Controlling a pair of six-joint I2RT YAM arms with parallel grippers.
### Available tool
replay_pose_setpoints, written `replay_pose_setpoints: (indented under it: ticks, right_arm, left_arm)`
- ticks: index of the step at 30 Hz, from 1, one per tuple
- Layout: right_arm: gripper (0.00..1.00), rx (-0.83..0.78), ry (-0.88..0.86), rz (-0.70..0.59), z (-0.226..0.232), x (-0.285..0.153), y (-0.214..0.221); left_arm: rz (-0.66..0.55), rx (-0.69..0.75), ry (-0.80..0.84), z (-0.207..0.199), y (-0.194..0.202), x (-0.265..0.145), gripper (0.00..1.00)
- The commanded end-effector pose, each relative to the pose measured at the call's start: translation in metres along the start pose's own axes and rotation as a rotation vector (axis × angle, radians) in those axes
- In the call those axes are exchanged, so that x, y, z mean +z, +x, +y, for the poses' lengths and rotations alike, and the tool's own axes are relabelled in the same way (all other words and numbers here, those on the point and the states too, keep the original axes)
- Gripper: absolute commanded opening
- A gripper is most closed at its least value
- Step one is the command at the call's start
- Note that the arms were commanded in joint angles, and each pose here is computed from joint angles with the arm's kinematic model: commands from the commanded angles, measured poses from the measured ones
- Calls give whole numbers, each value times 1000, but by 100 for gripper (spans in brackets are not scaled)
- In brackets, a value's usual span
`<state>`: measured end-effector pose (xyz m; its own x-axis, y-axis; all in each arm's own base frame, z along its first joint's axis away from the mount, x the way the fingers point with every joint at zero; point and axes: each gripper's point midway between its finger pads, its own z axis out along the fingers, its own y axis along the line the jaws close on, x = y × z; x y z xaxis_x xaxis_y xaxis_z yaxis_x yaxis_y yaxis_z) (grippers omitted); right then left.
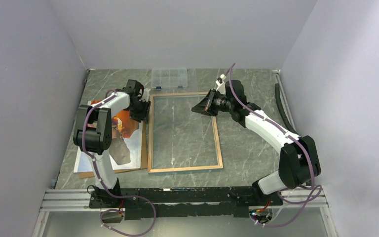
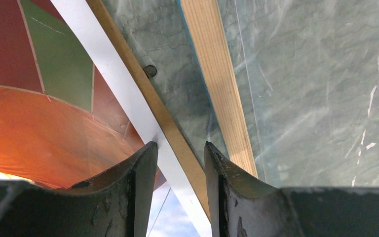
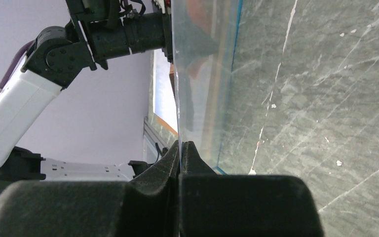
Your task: Put the photo into the frame
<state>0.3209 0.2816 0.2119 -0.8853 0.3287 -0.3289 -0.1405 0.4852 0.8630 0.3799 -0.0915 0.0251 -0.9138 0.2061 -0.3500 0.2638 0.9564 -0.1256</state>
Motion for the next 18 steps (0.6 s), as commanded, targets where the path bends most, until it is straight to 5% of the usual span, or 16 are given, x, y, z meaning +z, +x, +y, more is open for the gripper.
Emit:
replay_pose_setpoints:
  ticks: [1,18]
  right_arm:
    - [0,-26,-23,-48,31,-13,-7]
    - [0,62,-24,-10,39,0,-10]
  left_arm:
    - [33,-12,26,-10,13,-3,45]
    - [46,-51,62,-17,18,-2,44]
